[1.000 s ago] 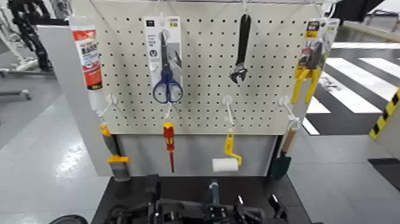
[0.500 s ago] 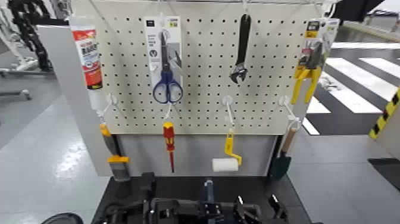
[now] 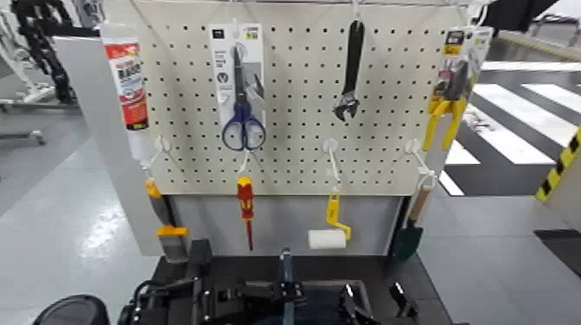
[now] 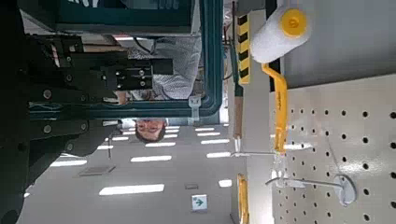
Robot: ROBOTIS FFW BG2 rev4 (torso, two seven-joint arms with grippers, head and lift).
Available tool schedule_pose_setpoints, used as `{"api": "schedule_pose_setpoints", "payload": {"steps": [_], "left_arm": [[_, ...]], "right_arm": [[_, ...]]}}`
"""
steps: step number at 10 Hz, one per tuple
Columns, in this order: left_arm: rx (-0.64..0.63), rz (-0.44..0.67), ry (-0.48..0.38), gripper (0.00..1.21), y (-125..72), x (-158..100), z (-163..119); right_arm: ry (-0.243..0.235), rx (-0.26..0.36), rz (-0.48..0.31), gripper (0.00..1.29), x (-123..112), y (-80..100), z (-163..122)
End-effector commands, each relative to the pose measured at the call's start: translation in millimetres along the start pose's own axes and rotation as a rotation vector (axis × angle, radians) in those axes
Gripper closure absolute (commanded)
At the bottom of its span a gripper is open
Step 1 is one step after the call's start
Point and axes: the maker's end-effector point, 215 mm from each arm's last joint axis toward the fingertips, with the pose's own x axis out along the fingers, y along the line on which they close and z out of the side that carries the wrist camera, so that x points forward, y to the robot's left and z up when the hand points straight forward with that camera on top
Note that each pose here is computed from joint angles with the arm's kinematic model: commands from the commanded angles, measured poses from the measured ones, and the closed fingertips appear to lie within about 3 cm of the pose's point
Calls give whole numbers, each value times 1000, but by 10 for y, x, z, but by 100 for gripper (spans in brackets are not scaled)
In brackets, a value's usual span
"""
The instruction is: Place the crate on the table.
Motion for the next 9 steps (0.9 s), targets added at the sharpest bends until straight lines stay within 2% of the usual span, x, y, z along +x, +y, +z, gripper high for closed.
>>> {"api": "schedule_pose_setpoints", "payload": {"steps": [1,9], "left_arm": [[22,18,-13,119,-32,-53,171],[8,29,-22,119,14,-74,386]], "right_arm": [[-1,2,2,14,0,19,-1],[-5,4,3,14,1,31,11]]}}
